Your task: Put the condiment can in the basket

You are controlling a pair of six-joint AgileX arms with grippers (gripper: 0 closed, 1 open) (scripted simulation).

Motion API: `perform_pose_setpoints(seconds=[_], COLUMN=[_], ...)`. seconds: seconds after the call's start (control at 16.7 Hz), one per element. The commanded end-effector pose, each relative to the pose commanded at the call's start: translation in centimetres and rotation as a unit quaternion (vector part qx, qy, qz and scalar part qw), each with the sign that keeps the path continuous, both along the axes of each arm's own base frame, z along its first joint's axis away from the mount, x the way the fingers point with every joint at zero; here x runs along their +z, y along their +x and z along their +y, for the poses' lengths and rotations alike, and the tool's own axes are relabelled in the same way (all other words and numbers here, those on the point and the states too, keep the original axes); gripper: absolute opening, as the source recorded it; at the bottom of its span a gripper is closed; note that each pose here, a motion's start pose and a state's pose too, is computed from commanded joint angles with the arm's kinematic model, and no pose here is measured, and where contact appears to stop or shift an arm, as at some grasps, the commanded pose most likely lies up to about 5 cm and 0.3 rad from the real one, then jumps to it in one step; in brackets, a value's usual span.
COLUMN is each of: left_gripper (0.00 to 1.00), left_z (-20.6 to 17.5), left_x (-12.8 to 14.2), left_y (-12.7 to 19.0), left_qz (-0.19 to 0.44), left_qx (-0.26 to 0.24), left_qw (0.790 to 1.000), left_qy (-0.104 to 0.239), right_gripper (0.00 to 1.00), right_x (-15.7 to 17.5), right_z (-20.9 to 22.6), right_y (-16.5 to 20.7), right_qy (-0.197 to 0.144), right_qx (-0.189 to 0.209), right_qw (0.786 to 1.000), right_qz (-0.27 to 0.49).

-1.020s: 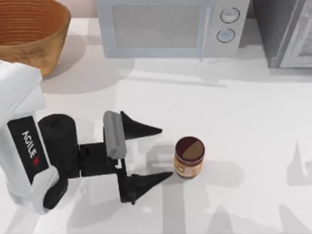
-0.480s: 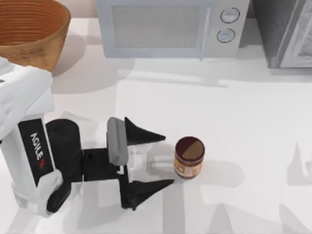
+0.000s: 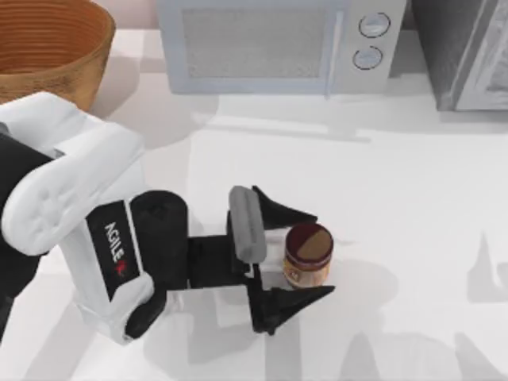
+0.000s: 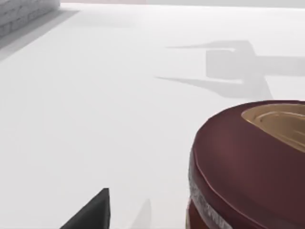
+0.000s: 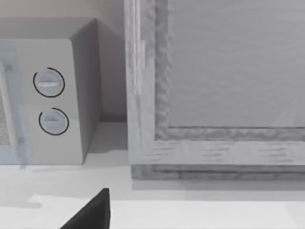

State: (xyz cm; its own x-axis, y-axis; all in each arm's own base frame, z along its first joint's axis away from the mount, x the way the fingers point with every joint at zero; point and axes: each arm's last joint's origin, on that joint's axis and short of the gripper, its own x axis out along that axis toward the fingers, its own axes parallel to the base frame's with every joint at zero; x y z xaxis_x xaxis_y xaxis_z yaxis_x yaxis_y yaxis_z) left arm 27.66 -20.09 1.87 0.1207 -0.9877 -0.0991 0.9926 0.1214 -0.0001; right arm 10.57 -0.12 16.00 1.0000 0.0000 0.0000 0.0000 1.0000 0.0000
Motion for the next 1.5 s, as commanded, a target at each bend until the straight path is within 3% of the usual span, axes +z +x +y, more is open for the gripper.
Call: perform_pose_setpoints(seconds=[0.36,1.14,1.5], left_gripper=[1.0,0.02,0.0], left_z=[-1.24,-1.24,-1.24], left_x=[-0.14,-0.14,-0.14], left_y=[0.0,0.0,0.0], left_qz=[0.0,0.0,0.0], left_qx=[0.0,0.0,0.0], left_qw=[1.0,1.0,1.0], left_qy=[0.0,0.0,0.0], right_gripper=[1.0,1.0,1.0], right_x=[0.0,0.0,0.0], right_z=[0.0,0.0,0.0], right_y=[0.0,0.0,0.0], right_qy=[0.0,0.0,0.0], right_qx=[0.0,0.0,0.0], right_qw=[1.0,1.0,1.0], right_qz=[0.0,0.0,0.0])
